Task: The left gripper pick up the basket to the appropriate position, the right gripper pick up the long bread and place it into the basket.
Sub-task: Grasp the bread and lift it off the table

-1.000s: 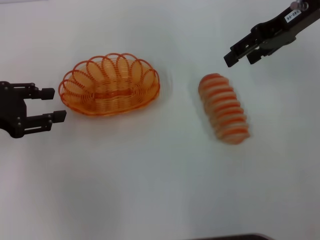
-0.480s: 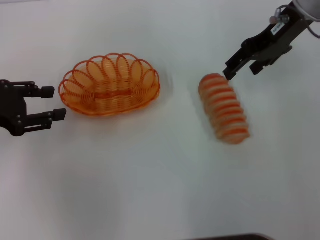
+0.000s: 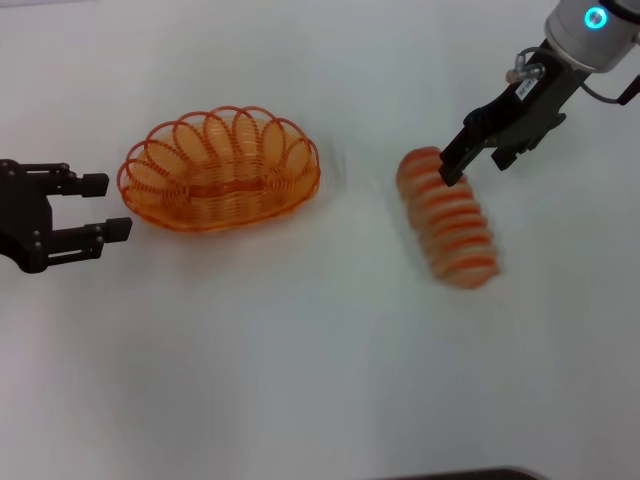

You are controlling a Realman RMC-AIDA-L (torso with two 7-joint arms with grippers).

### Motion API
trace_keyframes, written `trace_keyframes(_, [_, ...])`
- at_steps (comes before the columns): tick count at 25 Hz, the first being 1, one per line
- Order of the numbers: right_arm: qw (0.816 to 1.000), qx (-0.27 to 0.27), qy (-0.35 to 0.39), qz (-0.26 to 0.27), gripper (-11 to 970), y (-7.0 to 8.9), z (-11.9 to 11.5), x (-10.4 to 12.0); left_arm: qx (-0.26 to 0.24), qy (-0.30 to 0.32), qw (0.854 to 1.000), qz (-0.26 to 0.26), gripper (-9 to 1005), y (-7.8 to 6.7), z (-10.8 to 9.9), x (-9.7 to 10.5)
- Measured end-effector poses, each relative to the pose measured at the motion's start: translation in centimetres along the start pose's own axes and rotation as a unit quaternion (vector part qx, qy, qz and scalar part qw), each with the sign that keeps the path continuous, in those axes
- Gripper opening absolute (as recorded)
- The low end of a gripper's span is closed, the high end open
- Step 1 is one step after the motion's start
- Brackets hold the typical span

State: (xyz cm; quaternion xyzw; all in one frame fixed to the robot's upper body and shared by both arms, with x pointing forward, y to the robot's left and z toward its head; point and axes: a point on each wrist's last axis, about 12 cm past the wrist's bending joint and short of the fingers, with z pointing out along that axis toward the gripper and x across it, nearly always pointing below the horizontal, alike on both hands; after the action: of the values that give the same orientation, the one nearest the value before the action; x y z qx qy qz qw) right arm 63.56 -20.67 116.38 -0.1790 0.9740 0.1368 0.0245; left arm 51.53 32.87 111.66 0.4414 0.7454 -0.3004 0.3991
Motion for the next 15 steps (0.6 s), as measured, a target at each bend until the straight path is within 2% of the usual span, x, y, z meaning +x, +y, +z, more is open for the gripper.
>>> trace_keyframes(15, [0.999, 0.013, 0.014, -0.029, 819, 2.1, 1.7, -0.8, 0.002, 0.0, 1.0, -0.001, 566, 0.0, 0.2, 0.1])
